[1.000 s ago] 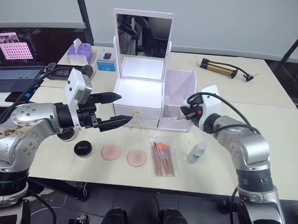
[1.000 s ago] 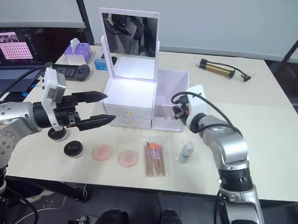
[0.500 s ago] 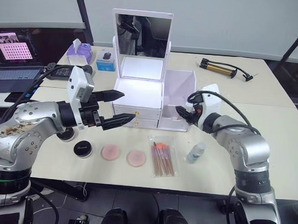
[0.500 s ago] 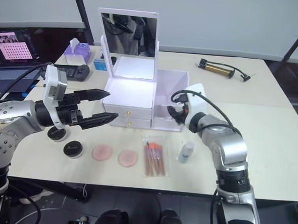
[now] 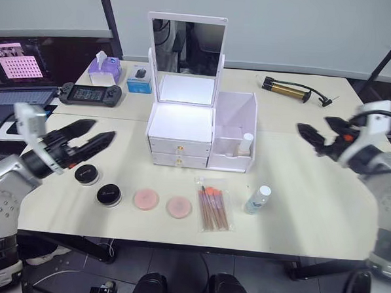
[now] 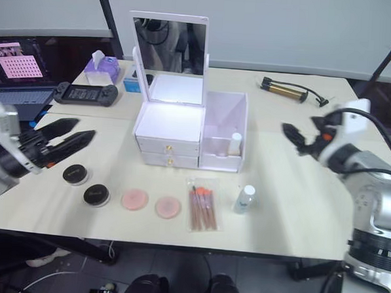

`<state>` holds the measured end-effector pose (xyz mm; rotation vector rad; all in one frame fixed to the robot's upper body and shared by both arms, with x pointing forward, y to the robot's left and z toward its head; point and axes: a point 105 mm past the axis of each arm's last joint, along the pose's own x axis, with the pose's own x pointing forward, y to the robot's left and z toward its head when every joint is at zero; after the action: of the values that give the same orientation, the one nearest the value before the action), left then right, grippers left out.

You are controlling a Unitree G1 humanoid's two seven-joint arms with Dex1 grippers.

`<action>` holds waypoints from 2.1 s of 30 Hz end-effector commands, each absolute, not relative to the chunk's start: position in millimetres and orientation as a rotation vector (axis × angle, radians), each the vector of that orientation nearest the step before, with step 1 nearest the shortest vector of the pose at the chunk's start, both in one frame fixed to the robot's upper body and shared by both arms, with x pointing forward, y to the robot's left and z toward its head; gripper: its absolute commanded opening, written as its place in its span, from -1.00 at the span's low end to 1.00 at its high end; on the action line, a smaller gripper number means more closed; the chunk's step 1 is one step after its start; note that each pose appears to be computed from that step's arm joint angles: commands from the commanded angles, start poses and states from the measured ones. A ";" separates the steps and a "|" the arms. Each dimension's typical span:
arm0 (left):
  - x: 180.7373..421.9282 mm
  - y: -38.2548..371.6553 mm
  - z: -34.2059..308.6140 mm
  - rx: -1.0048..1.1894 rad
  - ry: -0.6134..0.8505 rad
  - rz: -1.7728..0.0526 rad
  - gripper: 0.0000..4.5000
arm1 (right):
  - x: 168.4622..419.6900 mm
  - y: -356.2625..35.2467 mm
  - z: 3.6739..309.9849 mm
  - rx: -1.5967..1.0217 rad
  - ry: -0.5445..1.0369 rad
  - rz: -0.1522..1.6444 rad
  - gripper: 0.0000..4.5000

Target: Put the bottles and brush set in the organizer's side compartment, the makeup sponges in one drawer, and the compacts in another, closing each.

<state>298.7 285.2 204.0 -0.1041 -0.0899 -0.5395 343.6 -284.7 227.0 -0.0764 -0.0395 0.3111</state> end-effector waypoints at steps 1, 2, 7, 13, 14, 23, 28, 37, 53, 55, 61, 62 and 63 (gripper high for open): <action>289.8 318.0 201.6 -0.026 -0.123 -0.420 1.00 | 336.3 -311.6 229.6 -0.126 -0.101 0.295 0.99; 286.4 327.6 196.4 -0.018 -0.109 -0.391 1.00 | 334.4 -318.9 224.4 -0.127 -0.096 0.293 0.99; 268.3 369.6 186.8 0.023 -0.073 -0.257 1.00 | 323.0 -352.9 190.7 -0.179 -0.021 0.260 0.99; 263.1 382.6 189.3 0.054 -0.070 -0.233 1.00 | 320.3 -363.0 182.6 -0.177 -0.021 0.250 0.99; 265.1 381.9 191.4 0.052 -0.075 -0.237 1.00 | 321.0 -362.7 184.9 -0.200 -0.027 0.250 0.99; 291.7 333.3 228.1 0.035 -0.124 -0.498 1.00 | 319.1 -321.9 215.7 -0.203 -0.053 0.458 0.99; 290.3 281.2 237.2 0.034 -0.034 -0.797 1.00 | 303.5 -281.8 224.0 -0.243 0.009 0.655 0.99; 272.2 195.0 258.7 0.046 0.052 -1.282 1.00 | 267.8 -217.1 243.3 -0.265 0.109 0.993 0.99; 256.4 140.0 251.6 0.288 0.119 -1.476 1.00 | 251.1 -192.9 186.0 -0.322 0.285 1.081 0.99; 256.7 139.1 252.8 0.295 0.108 -1.471 1.00 | 251.5 -190.6 180.5 -0.318 0.290 1.094 0.99; 254.8 143.4 245.0 0.363 0.137 -1.451 1.00 | 259.7 -187.9 167.1 -0.341 0.294 1.090 0.99; 255.1 143.5 245.7 0.350 0.131 -1.445 1.00 | 261.5 -186.2 166.1 -0.341 0.291 1.089 0.99; 257.0 144.9 246.2 0.337 0.121 -1.424 1.00 | 263.0 -183.6 165.4 -0.336 0.285 1.092 0.99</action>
<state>257.8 144.1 236.5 0.3139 0.1710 -1.4441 260.5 -188.1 157.3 -0.3035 0.3312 1.0860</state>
